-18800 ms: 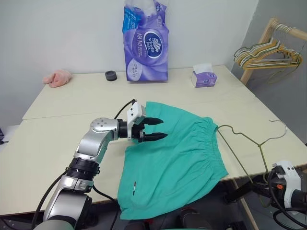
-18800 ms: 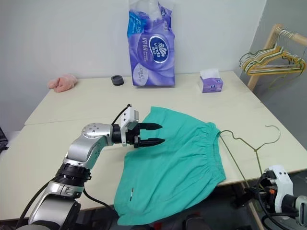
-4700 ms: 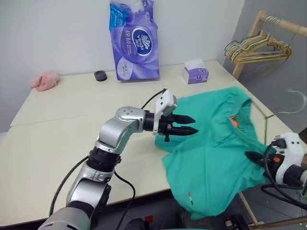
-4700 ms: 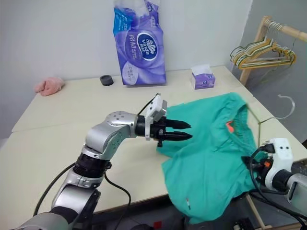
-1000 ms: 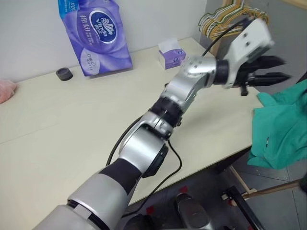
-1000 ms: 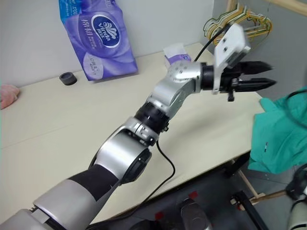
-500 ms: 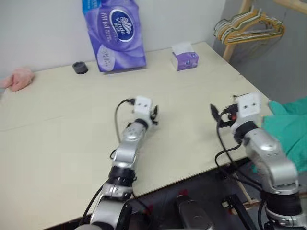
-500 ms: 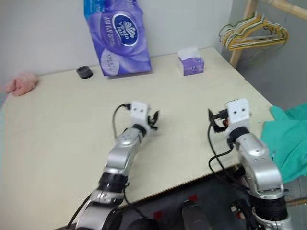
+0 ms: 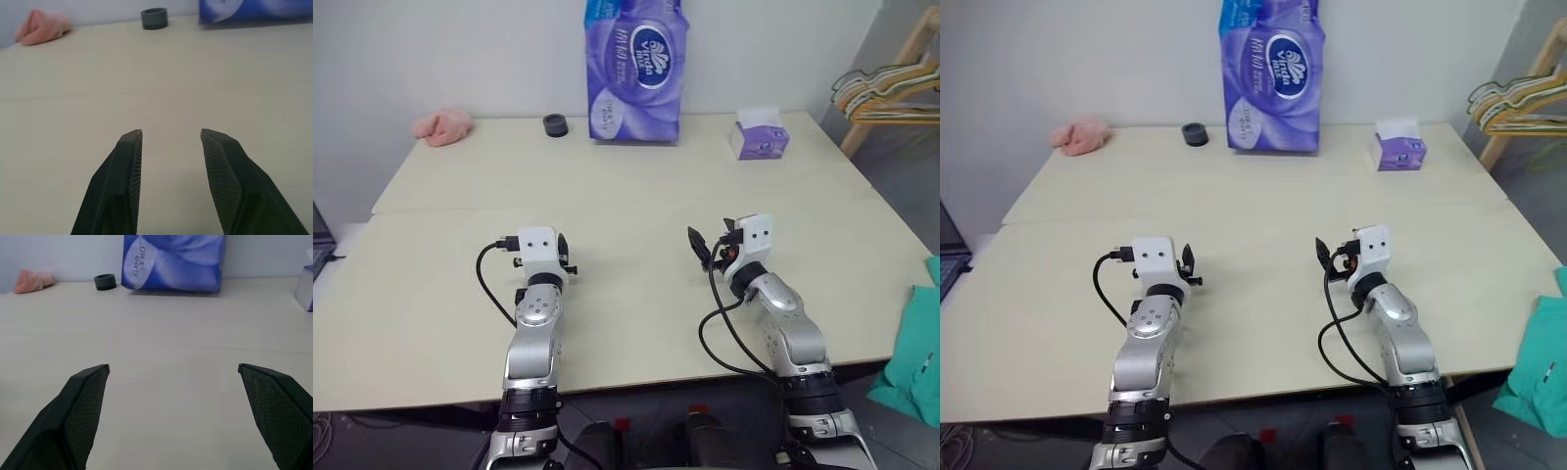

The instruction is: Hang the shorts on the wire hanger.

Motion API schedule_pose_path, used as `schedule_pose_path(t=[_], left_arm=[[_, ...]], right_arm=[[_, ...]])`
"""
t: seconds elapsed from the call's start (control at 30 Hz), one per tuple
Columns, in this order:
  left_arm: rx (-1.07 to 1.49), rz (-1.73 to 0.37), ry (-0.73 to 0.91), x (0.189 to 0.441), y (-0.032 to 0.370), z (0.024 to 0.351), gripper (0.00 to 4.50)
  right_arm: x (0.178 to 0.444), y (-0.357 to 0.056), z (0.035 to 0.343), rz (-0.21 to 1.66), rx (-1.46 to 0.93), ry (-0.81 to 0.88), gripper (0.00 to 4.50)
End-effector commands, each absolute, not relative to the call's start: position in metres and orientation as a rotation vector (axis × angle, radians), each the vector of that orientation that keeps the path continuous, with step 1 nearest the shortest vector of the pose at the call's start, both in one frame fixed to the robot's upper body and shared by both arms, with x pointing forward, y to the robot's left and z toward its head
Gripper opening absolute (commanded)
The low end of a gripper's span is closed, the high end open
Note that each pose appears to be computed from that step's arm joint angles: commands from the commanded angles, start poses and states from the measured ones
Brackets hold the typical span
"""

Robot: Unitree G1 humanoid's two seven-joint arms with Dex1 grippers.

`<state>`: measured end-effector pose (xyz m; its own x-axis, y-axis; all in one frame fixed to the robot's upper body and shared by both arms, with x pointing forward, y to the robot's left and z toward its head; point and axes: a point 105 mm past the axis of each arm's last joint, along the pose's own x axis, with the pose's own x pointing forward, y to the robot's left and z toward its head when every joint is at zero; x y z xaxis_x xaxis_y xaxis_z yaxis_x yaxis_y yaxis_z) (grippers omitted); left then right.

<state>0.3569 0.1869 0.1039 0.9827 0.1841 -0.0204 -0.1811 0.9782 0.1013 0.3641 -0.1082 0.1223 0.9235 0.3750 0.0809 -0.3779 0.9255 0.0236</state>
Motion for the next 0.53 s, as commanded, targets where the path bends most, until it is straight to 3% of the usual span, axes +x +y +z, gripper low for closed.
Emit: schedule_pose_path(t=[0.03,0.53], left_arm=[[0.074,0.166,-0.037,0.354,0.183,0.119,2.00],[0.043,0.111,-0.044,0.349,0.180,0.118,2.00]], right_arm=[[0.362,-0.107,0.129,0.401,0.031,-0.121,4.49],[0.361,-0.101,0.125,0.447,0.031,-0.109,4.49]])
